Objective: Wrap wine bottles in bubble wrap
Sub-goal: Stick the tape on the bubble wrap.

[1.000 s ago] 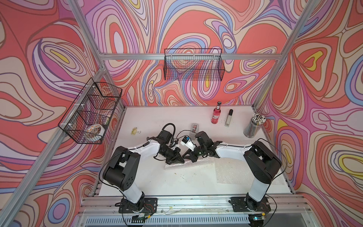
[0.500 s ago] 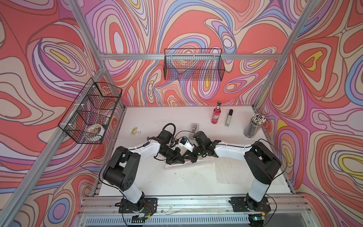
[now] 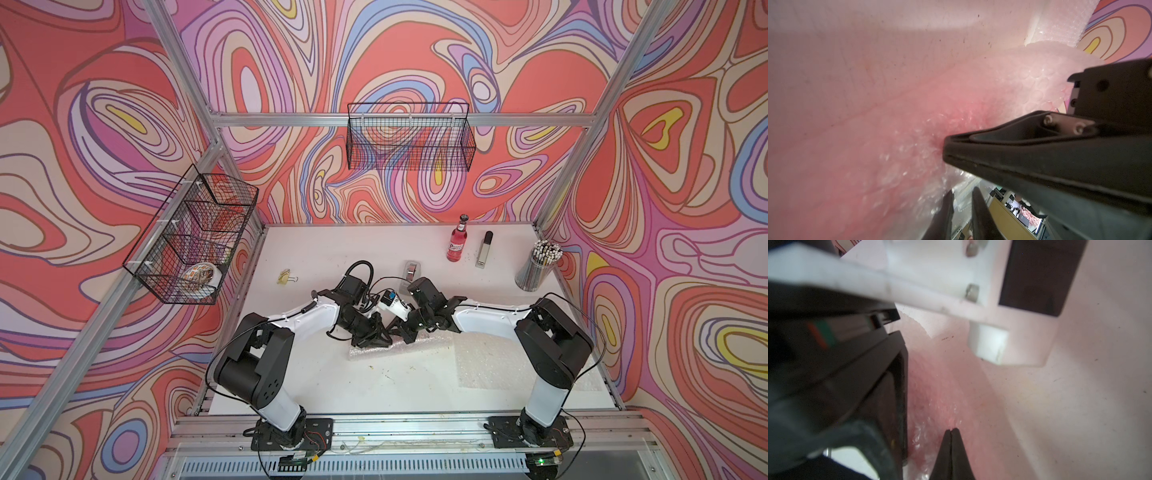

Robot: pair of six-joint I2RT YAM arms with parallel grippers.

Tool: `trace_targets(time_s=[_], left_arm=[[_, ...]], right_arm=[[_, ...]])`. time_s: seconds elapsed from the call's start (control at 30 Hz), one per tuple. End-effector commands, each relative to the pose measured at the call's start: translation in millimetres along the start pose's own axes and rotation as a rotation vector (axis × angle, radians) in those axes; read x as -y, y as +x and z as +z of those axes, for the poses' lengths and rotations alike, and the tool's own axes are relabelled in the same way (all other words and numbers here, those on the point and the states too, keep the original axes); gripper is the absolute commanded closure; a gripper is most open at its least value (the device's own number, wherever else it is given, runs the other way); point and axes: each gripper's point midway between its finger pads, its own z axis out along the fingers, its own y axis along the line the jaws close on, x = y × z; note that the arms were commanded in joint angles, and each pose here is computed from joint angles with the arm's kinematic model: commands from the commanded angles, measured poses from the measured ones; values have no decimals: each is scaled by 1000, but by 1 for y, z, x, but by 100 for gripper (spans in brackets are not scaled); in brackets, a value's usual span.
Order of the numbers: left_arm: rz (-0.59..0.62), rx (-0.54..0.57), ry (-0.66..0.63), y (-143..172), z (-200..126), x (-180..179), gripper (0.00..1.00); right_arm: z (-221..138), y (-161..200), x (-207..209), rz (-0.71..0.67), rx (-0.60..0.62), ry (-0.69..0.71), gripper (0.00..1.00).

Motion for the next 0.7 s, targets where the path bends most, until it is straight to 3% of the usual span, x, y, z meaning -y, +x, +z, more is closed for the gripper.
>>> trace_targets(time_s=[0.0,0.47,0.67], left_arm=[[-53,15,-93,6,-4,-18,80],[-10,52,-167,6,-26,-11,73],[13,103,-130,1,-38,7,71]], right_arm=[[8,40,-4,53,-125,-11,97],[3,24,-12,34,-71,-42,96],[0,20,-14,32,-56,-44,96]])
